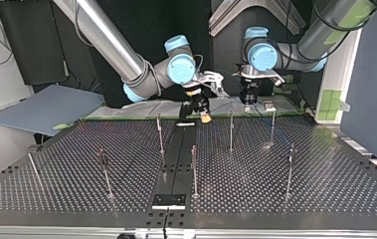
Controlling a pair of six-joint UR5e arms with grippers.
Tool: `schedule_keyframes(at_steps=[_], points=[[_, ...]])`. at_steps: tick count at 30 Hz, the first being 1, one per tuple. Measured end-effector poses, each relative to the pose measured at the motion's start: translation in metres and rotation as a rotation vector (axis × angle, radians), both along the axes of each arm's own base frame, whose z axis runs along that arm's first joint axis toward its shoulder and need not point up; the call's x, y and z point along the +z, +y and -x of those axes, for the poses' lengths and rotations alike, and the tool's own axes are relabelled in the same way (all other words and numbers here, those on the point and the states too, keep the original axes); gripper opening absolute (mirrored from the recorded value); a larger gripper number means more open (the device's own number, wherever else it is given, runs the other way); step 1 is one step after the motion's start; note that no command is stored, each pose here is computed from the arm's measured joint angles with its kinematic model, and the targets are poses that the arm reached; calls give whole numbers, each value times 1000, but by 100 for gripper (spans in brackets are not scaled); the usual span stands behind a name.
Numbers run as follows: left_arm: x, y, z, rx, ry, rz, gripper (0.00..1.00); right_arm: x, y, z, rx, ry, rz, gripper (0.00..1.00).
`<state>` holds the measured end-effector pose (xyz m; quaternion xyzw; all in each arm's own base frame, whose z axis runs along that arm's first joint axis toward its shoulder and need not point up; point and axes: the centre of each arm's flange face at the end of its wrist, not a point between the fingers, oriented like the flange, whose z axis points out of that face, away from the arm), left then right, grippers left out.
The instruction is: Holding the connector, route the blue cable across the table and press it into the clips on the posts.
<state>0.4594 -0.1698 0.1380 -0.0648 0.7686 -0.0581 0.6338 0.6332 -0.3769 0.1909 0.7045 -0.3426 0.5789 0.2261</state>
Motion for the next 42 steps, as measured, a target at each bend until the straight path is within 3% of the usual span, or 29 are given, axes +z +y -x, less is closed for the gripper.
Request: schedule_keyframes(at_steps=[5,22,31,42], points=[[0,0,-4,-9,-16,9,0,-1,-4,2,3,-8,-9,0],[2,-2,-27,-26,-44,33,0,-2,-31,18,-27,-20,-19,0],[-4,-2,-53,-25,-44,46,0,-3,-40,24,-36,-24,-24,0],[16,7,-88,-10,-94,63,0,-2,-51,31,-51,-24,-20,0]])
